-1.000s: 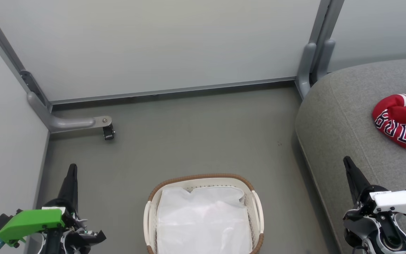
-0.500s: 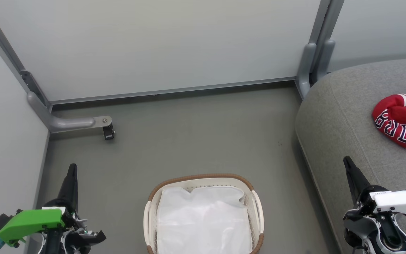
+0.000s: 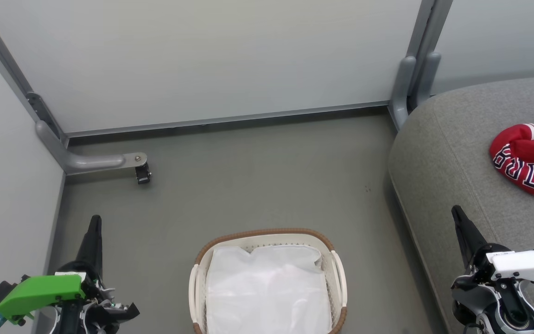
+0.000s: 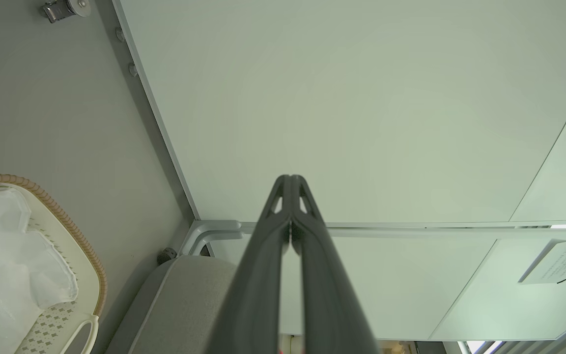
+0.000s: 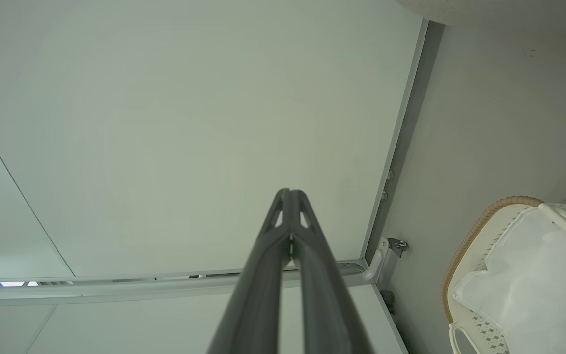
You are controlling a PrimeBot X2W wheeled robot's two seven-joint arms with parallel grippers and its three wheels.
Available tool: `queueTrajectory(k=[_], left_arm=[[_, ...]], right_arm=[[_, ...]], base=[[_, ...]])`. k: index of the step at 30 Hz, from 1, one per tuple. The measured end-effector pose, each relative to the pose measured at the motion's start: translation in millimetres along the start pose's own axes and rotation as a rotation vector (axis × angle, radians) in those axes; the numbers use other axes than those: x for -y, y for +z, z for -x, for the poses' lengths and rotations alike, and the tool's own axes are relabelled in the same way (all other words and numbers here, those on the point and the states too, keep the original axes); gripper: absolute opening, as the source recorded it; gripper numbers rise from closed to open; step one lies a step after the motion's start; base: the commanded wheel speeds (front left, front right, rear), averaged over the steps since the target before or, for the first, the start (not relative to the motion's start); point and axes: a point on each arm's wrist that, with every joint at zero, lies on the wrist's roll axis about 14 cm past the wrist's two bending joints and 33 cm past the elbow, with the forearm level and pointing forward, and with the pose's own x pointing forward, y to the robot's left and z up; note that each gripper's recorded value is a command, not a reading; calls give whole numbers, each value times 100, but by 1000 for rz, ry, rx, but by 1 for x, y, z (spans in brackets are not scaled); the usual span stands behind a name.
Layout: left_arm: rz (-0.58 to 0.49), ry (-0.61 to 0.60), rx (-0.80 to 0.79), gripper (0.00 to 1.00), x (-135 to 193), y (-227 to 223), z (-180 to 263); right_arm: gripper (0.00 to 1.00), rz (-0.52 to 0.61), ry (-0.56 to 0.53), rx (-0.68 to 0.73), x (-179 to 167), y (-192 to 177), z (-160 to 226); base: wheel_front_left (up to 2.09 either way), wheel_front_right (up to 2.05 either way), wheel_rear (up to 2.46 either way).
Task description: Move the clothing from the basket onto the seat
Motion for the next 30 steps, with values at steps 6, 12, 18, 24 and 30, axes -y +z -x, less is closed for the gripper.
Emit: queueTrajectory(k=[6, 12, 18, 24, 30], left_arm=[[0, 0, 0, 0, 0, 0, 0], [0, 0, 0, 0, 0, 0, 0], [0, 0, 0, 0, 0, 0, 0], [0, 0, 0, 0, 0, 0, 0], [0, 0, 0, 0, 0, 0, 0]], right_arm=[[0, 0, 0, 0, 0, 0, 0], [0, 0, 0, 0, 0, 0, 0], [0, 0, 0, 0, 0, 0, 0], [0, 0, 0, 0, 0, 0, 0], [0, 0, 0, 0, 0, 0, 0]], base=[[0, 0, 0], [0, 0, 0], [0, 0, 0], [0, 0, 0], [0, 0, 0]])
